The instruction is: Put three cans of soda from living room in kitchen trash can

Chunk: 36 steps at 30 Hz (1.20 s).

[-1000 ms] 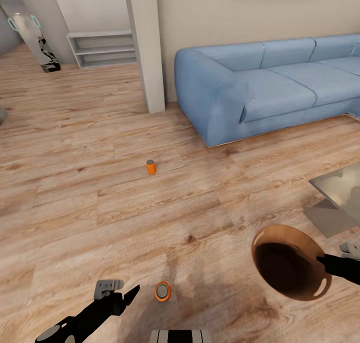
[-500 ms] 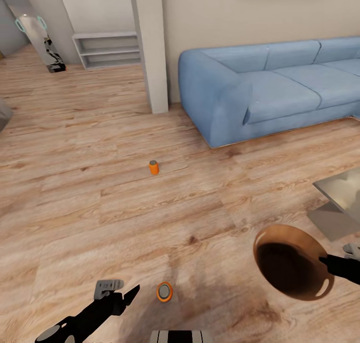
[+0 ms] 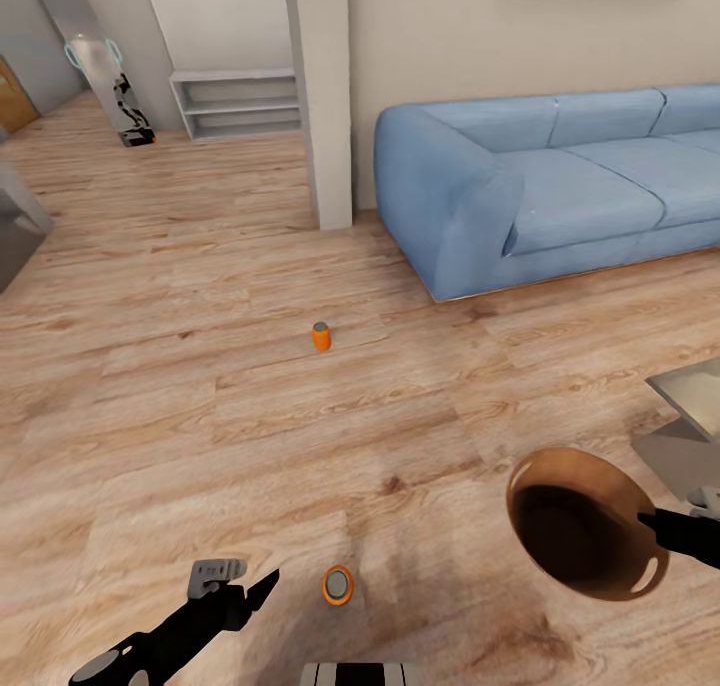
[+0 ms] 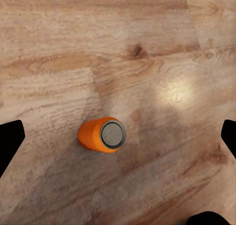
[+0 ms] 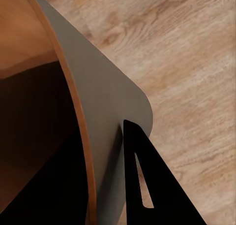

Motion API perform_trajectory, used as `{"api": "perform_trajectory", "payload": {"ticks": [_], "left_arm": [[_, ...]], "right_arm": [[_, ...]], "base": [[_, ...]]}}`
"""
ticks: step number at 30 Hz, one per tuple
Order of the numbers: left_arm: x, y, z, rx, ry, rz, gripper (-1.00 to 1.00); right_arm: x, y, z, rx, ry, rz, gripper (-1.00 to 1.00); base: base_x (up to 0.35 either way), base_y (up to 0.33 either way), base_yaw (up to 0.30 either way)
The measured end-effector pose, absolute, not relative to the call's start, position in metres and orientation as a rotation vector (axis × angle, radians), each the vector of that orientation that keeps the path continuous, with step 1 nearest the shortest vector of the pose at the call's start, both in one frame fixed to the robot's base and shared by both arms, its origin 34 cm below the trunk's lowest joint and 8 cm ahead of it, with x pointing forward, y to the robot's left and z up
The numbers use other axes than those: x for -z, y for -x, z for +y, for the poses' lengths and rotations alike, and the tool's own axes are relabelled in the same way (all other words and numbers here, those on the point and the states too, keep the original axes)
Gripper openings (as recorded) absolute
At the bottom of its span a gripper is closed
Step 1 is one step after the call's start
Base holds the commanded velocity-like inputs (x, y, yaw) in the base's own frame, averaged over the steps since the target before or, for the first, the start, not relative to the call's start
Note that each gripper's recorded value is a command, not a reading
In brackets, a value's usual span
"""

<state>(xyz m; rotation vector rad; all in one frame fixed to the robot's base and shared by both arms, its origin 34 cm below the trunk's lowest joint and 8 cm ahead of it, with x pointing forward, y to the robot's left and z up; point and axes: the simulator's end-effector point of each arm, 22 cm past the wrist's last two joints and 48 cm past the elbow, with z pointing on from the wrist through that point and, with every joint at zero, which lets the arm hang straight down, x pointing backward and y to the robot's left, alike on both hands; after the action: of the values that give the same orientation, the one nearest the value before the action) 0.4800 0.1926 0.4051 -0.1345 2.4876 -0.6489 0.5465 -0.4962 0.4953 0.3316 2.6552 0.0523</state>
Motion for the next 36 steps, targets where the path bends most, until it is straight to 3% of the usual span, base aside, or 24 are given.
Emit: {"api": "perform_trajectory", "payload": {"ticks": [30, 36], "left_arm": [[-0.4021, -0.4769, 0.1909, 0.641, 0.116, 2.503, 1.00], [-0.4006, -0.4753, 0.1901, 0.639, 0.111, 2.510, 1.00]], "right_arm": [[-0.4987, -0.5445, -0.5044, -0.039, -0.353, 2.645, -1.00], [-0.4989, -0.5450, -0.5032, -0.048, -0.357, 2.643, -1.00]], "base": [[0.000, 0.000, 0.001], [-0.050, -0.192, 0.000]]}}
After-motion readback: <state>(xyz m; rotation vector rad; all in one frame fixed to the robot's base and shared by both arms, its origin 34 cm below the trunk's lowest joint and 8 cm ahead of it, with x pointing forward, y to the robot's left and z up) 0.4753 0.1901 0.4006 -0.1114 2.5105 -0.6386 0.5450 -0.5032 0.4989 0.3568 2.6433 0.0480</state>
